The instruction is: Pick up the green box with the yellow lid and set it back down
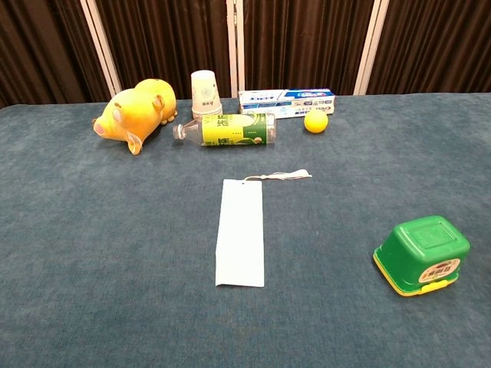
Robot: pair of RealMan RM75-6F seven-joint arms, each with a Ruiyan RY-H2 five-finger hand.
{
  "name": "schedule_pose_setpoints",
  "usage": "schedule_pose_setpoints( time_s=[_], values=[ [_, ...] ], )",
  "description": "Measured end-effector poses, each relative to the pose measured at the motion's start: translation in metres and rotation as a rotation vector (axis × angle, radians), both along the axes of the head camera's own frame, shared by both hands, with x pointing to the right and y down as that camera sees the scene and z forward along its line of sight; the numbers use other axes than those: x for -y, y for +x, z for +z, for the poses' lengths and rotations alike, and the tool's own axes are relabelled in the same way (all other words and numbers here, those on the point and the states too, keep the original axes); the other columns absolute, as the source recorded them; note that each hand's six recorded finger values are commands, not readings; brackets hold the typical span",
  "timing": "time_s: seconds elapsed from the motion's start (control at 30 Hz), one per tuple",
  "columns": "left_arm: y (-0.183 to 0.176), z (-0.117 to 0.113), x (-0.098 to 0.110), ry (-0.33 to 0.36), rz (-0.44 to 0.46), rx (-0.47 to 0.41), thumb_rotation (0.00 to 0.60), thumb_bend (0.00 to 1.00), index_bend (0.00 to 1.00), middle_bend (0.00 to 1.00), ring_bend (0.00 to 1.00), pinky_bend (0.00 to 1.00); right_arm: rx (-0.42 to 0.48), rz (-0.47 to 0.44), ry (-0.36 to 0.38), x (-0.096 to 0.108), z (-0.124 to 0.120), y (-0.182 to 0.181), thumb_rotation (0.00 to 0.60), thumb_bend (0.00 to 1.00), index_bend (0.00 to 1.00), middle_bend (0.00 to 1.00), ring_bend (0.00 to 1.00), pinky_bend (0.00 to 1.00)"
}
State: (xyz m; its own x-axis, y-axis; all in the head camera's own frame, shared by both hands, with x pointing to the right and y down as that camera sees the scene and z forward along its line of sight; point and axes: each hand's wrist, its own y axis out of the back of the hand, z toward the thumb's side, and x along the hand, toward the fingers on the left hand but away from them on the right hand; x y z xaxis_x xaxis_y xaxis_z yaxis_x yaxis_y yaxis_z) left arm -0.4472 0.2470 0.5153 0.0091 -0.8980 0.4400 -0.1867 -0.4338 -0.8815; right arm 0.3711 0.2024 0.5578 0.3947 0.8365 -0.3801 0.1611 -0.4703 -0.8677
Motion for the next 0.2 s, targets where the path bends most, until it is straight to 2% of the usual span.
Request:
schedule_pose_setpoints(
  time_s=[0.13,0.2],
  values=[
    [0.001,-0.003,-0.002,0.003,0.002,-0.011,0.600,0.00,0.00,0.00,0.00,0.00,-0.117,0.116,0.056,-0.010,-0.011,0.020,0.600,0.00,0.00,0.00,0.00,0.00],
    [0.001,-0.003,-0.003,0.002,0.003,-0.013,0.600,0.00,0.00,0.00,0.00,0.00,-0.140,0.159,0.077,-0.015,-0.015,0.027,0.600,0.00,0.00,0.00,0.00,0.00]
  ],
)
